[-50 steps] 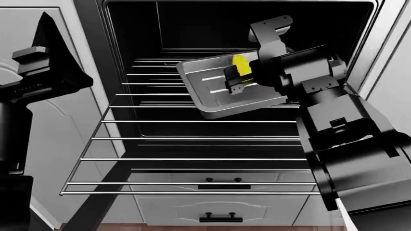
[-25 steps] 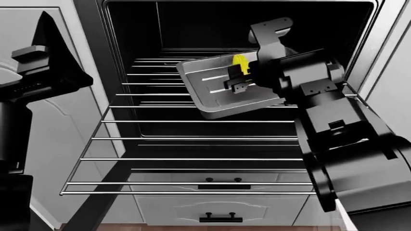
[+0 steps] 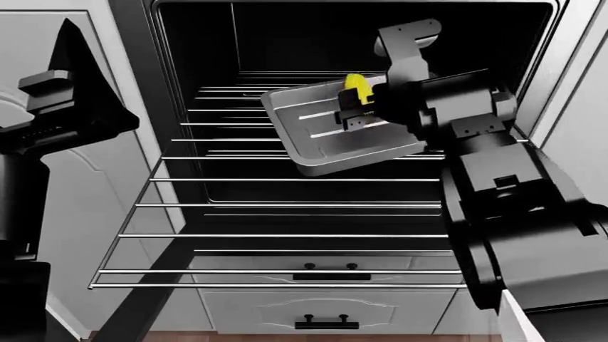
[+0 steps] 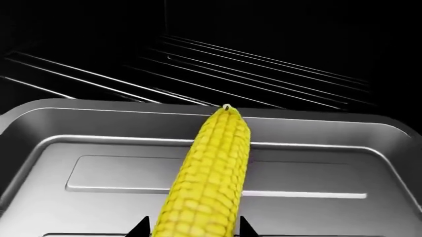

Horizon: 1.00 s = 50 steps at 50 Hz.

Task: Pick the corn from the top rack in the oven and place it on the plate on the counter.

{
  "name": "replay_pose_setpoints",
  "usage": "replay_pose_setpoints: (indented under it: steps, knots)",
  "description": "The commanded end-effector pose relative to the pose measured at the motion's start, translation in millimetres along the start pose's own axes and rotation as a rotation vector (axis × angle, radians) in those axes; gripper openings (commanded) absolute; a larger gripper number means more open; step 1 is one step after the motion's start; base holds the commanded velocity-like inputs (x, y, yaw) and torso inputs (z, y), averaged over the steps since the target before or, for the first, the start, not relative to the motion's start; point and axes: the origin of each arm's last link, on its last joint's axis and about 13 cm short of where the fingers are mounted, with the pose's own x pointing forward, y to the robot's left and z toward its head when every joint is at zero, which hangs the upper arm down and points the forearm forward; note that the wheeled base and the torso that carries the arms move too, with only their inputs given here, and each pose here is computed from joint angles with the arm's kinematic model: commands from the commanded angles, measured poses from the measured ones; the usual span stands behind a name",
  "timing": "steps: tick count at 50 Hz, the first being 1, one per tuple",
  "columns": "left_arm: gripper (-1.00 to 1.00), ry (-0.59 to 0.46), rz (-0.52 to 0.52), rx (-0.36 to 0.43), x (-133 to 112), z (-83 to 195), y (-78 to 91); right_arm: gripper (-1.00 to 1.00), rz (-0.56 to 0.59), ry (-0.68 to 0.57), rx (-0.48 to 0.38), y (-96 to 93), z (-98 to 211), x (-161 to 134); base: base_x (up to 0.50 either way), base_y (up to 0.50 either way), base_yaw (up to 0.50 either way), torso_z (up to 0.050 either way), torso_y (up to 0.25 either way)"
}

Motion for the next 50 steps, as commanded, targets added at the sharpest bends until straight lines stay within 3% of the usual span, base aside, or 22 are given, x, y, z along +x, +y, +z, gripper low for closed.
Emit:
replay_pose_setpoints:
  steps: [1, 7, 20, 34, 50]
  knots:
    - [1.00, -0.002, -0.003, 0.000, -0.3, 0.7, -0.8, -1.00, 0.023, -0.050, -0.003, -3.4, 13.2, -5.9, 0.00, 0.00, 0.00, 0.000, 0.000]
    - [1.00, -0.004, -0.001, 0.001, 0.4, 1.0, -0.2, -1.00, 0.042, -0.088, 0.024, -8.4, 15.6, -13.1, 0.00, 0.00, 0.00, 0.000, 0.000]
    - [1.00, -0.004, -0.004, 0.001, -0.3, 0.8, -1.2, -1.00, 0.111, -0.187, 0.055, 5.8, -1.7, -63.1, 0.00, 0.00, 0.00, 0.000, 0.001]
    - [1.00, 0.002, -0.005, -0.002, -1.8, -1.1, -0.9, -1.00, 0.094, -0.352, 0.085, 9.7, -6.7, -117.3, 0.00, 0.00, 0.00, 0.000, 0.000]
    - [1.00, 0.000, -0.004, -0.001, -2.1, -0.3, -0.1, -1.00, 0.006, -0.582, -0.001, 29.3, -6.0, -192.2, 0.00, 0.00, 0.00, 0.000, 0.001]
